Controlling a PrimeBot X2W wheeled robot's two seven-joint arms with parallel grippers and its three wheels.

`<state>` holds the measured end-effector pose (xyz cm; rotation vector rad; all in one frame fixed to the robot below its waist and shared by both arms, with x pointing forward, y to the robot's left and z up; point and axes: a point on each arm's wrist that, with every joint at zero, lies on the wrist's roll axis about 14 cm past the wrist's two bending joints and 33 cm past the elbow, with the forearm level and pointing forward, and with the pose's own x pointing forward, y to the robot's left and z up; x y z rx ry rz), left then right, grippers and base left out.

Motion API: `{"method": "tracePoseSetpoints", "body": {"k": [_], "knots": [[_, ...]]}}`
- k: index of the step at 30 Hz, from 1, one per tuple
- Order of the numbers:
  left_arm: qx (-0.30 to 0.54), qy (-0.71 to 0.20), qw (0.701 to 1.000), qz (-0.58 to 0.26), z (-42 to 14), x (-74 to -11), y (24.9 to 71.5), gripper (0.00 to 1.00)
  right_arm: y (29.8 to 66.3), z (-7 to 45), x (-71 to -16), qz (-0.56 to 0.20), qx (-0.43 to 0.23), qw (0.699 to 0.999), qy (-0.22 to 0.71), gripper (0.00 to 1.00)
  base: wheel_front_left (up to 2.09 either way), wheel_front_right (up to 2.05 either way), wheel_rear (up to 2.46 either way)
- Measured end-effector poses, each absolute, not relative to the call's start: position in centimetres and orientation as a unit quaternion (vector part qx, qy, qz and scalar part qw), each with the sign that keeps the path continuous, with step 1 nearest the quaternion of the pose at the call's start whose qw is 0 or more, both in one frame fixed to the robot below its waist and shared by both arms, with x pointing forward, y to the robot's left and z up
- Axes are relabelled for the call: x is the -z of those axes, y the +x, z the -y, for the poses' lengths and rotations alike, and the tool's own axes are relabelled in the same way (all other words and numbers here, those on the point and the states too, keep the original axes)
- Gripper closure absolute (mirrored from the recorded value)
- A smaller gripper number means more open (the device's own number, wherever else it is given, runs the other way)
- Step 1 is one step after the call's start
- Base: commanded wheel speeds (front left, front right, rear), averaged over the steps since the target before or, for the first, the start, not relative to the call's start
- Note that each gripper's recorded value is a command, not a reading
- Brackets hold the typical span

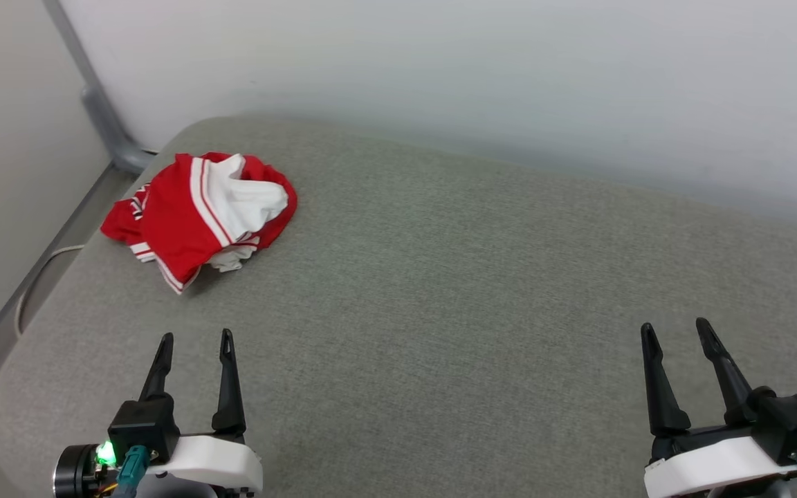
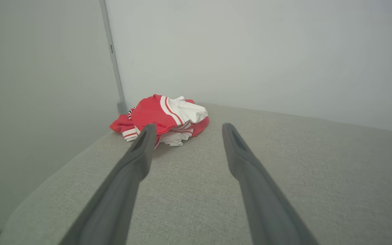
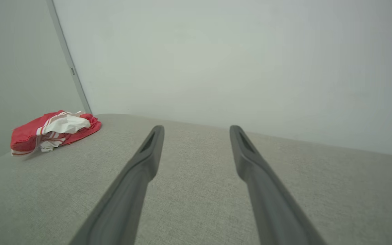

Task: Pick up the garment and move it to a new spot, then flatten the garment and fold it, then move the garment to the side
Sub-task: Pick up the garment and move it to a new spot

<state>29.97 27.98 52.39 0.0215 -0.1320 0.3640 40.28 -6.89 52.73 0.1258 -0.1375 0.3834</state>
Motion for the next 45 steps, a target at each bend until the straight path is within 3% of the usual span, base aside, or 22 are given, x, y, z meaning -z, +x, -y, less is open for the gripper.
{"method": "tracePoseSetpoints", "body": {"k": [13,24,37,45], "knots": [[-0.285,0.011,0.957,0.06,-33.0,-52.2,24.3,0.0,40.8,0.2,-52.5,0.061,-0.28,0.956,0.065,0.0,0.0,0.0,0.0],[-0.3,0.008,0.953,0.052,-33.9,-51.7,24.0,0.0,41.0,-0.3,-52.0,0.056,-0.287,0.954,0.065,0.0,0.0,0.0,0.0],[-0.252,0.038,0.954,0.157,-39.2,-60.3,33.4,0.0,44.4,2.1,-51.8,0.079,-0.248,0.965,0.04,0.0,0.0,0.0,0.0],[-0.185,0.074,0.973,0.117,-40.0,-59.9,43.2,0.0,47.6,5.0,-49.5,0.075,-0.205,0.976,0.021,0.0,0.0,0.0,0.0]]}}
